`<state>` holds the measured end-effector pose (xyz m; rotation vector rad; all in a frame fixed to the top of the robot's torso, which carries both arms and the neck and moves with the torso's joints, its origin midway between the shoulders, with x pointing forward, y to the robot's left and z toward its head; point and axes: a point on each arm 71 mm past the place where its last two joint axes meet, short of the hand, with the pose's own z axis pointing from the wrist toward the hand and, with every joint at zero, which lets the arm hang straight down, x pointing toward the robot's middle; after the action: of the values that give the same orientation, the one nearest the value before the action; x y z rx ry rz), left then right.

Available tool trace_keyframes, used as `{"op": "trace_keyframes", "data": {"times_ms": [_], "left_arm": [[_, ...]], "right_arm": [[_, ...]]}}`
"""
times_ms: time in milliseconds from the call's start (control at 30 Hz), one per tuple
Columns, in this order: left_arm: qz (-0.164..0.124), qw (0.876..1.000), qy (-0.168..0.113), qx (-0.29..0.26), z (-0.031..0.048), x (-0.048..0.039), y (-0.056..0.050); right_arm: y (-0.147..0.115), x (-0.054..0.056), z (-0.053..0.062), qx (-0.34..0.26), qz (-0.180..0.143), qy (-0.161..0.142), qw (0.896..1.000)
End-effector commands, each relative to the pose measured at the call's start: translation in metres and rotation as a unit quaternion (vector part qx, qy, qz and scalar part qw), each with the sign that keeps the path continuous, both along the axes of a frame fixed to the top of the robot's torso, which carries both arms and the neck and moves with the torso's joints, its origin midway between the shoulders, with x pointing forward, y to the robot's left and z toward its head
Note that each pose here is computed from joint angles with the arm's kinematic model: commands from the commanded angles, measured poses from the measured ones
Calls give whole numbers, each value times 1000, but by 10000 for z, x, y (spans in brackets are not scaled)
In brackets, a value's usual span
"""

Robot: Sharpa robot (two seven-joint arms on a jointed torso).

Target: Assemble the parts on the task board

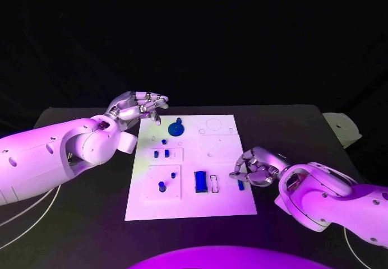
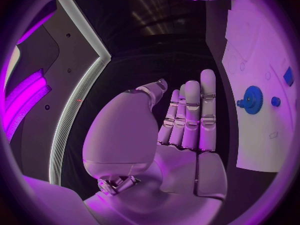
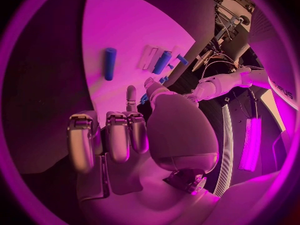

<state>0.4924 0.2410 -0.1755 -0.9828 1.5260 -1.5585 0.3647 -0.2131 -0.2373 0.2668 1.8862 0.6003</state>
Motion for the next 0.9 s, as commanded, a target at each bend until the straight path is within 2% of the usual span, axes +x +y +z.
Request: {"op": "trace_keyframes", "data": {"times_ms": [33, 333, 900], "left_arm": [[-8, 1000, -3, -4, 12, -11, -19], [-10, 1000, -2, -4, 12, -14, -23], [-8, 1000, -2, -3, 11, -14, -7]], "right_arm": [[-62, -13, 30, -16, 12, -31, 999], [-222, -54, -65, -50, -5, -25, 998], [-115, -62, -281, -75, -3, -3, 997]]}}
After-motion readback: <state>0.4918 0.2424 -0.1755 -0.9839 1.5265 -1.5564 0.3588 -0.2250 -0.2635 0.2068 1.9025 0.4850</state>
